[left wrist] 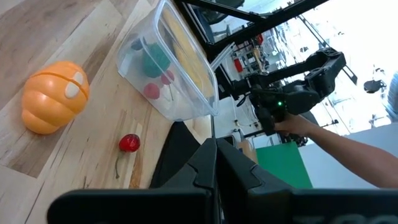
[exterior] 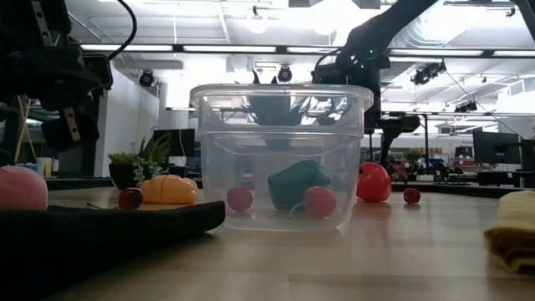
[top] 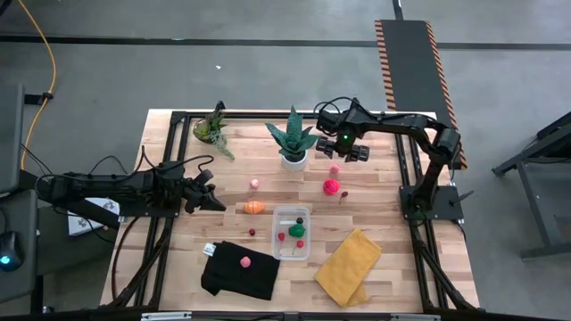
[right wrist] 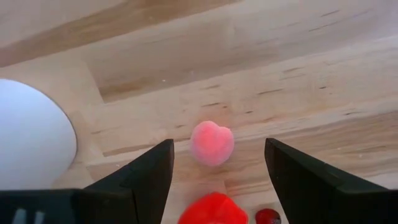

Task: Pick and placing Produce into tupperware
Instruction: Put the top apricot into the transparent container

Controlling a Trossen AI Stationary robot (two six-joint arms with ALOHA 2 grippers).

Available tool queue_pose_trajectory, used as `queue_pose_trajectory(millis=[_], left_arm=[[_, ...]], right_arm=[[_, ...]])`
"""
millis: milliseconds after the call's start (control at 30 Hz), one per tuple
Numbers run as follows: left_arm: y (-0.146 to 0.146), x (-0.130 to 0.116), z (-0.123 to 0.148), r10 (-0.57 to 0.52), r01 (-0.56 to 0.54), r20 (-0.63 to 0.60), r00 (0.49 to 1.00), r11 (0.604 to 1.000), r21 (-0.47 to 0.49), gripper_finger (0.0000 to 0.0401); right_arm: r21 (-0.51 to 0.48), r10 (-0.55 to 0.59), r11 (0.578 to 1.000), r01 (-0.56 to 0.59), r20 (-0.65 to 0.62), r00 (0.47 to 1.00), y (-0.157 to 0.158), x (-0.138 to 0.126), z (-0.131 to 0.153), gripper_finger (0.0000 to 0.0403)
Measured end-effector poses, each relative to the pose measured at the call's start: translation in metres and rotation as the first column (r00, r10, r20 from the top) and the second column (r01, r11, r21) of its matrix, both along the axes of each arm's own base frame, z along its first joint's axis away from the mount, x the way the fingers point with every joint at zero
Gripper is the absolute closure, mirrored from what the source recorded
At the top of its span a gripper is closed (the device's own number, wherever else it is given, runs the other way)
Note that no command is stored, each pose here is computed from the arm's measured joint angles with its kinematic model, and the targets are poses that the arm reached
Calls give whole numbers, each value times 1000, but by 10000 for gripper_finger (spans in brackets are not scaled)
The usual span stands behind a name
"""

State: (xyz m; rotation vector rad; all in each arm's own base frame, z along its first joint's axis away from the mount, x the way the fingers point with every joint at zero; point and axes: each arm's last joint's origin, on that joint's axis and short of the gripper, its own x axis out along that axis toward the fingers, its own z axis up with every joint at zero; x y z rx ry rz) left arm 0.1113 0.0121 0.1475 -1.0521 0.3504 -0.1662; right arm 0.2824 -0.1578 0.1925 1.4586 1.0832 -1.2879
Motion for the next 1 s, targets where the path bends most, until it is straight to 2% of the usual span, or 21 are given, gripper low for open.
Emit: queue_pose_trajectory(millis=[633,1000], left_arm=[[0,0,0,-3,3,1,1000,1000,2,400],[0,0,0,-3,3,2,1000,1000,2,400]], right_arm=[[56,33,998,-32,-22,999,-2,7,-21,160],[58,57,997,-56,-26,998,-2,7,-22,160]])
